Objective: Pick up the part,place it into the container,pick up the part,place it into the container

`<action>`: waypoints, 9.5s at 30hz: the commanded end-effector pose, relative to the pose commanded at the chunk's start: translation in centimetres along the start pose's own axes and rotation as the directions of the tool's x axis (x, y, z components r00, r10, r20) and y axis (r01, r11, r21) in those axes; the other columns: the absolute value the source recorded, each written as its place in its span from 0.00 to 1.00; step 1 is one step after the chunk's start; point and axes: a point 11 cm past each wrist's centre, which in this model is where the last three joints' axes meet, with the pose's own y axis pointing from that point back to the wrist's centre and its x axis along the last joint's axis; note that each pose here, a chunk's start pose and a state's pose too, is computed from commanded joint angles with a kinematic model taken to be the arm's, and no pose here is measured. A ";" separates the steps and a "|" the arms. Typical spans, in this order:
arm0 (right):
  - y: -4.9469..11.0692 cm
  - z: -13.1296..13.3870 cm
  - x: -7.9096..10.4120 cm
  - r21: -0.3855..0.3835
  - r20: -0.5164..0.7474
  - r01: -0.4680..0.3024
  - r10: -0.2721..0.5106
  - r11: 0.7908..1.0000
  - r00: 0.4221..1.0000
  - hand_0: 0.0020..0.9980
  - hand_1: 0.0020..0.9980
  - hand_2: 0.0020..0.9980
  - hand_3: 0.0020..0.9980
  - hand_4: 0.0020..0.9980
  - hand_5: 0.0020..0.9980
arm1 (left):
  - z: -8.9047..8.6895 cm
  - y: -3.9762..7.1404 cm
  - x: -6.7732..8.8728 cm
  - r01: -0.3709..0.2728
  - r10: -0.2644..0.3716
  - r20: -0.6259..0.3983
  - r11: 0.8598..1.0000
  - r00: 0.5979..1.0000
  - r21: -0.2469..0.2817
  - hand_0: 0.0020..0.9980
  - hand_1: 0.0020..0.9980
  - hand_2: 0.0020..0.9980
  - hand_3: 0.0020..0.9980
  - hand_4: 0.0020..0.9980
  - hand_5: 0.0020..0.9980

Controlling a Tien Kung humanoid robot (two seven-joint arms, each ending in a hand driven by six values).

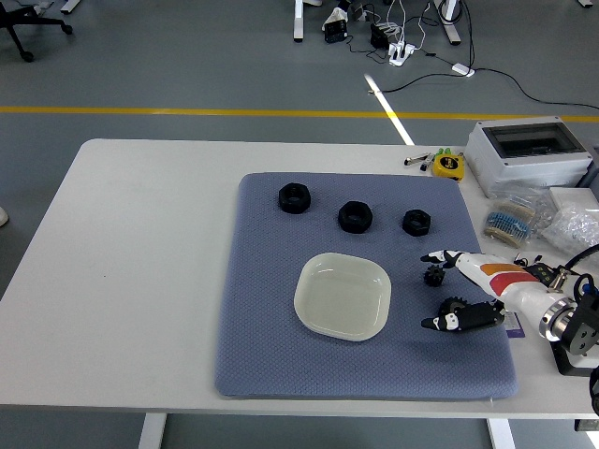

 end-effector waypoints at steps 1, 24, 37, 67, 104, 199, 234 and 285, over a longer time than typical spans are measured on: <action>0.0 0.1 0.0 -0.006 -0.026 -0.002 0.002 1.000 1.000 0.75 0.78 0.82 0.83 1.00 0.41 | 0.0 0.0 0.0 0.000 0.000 0.000 1.000 1.000 0.000 0.66 0.53 0.56 0.56 0.64 0.61; -0.5 1.3 -1.9 -0.056 -0.193 0.034 -0.044 0.998 0.980 0.70 0.71 0.76 0.79 1.00 0.39 | -0.1 0.0 -0.1 0.001 -0.001 0.002 1.000 1.000 0.002 0.66 0.53 0.56 0.56 0.64 0.61; -1.6 1.6 -2.3 -0.055 -0.141 0.067 -0.074 0.996 0.987 0.64 0.66 0.70 0.75 1.00 0.39 | -0.5 0.0 -0.3 0.005 -0.005 0.009 1.000 1.000 0.012 0.66 0.53 0.56 0.56 0.64 0.61; -2.3 3.2 -2.8 -0.094 -0.076 0.078 -0.085 0.993 0.993 0.30 0.46 0.52 0.49 0.80 0.35 | -0.4 0.0 -0.2 0.004 -0.004 0.005 1.000 1.000 0.010 0.66 0.54 0.56 0.56 0.64 0.61; -2.1 -1.9 0.7 0.053 -0.124 -0.061 0.067 0.997 0.990 0.17 0.37 0.44 0.47 0.75 0.30 | -0.5 -0.1 0.0 0.002 -0.003 0.009 1.000 1.000 0.011 0.66 0.53 0.56 0.56 0.64 0.61; -8.7 2.9 -0.2 0.027 -0.111 0.037 -0.033 0.999 0.993 0.37 0.52 0.57 0.54 0.78 0.18 | -1.1 -0.1 -0.4 0.013 -0.013 0.020 1.000 1.000 0.021 0.66 0.54 0.56 0.56 0.65 0.61; -8.2 2.7 -0.5 0.049 -0.059 0.044 -0.041 0.998 0.997 0.11 0.32 0.40 0.48 0.85 0.14 | -1.4 -0.1 -0.6 0.020 -0.021 0.031 0.999 0.999 0.029 0.66 0.54 0.57 0.56 0.64 0.61; -8.1 2.9 -0.6 0.026 -0.119 0.065 -0.061 0.998 0.991 0.42 0.56 0.68 0.64 0.99 0.35 | -1.2 -0.1 -0.4 0.019 -0.020 0.035 0.999 0.999 0.026 0.66 0.54 0.56 0.56 0.64 0.61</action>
